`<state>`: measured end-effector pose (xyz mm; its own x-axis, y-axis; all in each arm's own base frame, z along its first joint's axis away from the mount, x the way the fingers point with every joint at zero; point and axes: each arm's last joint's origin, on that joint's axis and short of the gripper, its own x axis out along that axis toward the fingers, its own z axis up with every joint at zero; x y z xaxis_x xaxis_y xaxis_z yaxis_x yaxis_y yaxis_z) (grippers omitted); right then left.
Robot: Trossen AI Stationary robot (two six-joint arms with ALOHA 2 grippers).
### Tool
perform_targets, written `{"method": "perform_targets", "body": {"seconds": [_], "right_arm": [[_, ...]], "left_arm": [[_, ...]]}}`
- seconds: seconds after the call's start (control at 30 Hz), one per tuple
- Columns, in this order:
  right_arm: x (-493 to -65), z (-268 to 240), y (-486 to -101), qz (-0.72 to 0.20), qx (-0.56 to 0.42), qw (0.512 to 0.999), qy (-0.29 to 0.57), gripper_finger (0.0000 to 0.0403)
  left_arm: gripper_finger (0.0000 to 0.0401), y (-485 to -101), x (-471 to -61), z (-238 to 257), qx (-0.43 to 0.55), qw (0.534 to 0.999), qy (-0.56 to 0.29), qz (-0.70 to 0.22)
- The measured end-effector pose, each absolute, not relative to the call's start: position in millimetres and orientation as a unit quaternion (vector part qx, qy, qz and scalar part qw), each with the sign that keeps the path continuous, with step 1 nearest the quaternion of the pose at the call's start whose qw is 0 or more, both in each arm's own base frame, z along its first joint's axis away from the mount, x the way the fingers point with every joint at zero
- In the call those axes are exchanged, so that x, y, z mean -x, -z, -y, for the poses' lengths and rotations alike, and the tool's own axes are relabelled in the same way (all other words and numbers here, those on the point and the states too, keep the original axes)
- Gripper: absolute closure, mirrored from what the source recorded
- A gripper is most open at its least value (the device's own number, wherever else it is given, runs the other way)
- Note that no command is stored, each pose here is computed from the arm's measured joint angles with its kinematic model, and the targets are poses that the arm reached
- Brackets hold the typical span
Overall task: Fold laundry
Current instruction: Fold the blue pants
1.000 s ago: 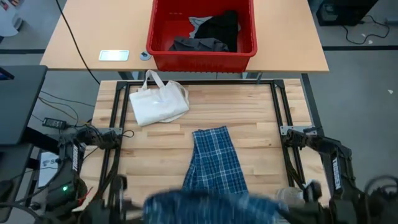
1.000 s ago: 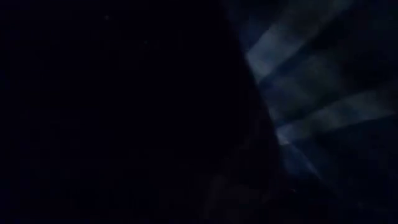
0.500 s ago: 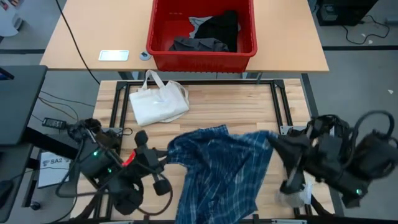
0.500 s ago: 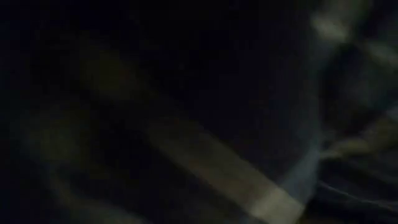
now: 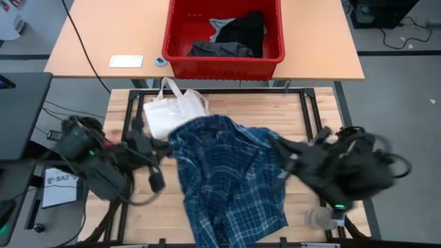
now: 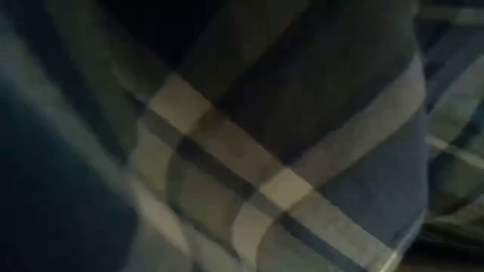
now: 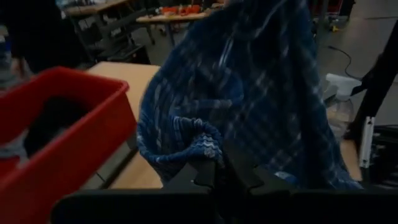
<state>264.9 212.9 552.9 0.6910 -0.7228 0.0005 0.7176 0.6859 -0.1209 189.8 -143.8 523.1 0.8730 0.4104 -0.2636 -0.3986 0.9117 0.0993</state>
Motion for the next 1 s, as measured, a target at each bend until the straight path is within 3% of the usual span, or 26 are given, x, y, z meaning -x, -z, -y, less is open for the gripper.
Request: {"method": "perform_targets", "body": {"seconds": [0.2,0.57,0.8,1.0], "right_arm": [[-327,-198,-519,-0.053,0.105,0.884,0.453,0.0394],[-395,-187,-461,-0.006,0.024,0.875,0.484,0.0394],[-393,-213,-441,0.001,0.003,0.902,0.433,0.0394],[-373,-224,-446,-0.021,-0.022,0.957,0.289,0.0394]], "left_arm": [[0.0388,-534,-162,103,-0.033,0.963,-0.215,-0.16],[0.0388,-517,-163,88,-0.044,0.949,-0.191,-0.247],[0.0388,-490,-177,101,-0.033,0.936,-0.164,-0.31],[0.0388,-486,-181,118,-0.01,0.945,-0.103,-0.311]]}}
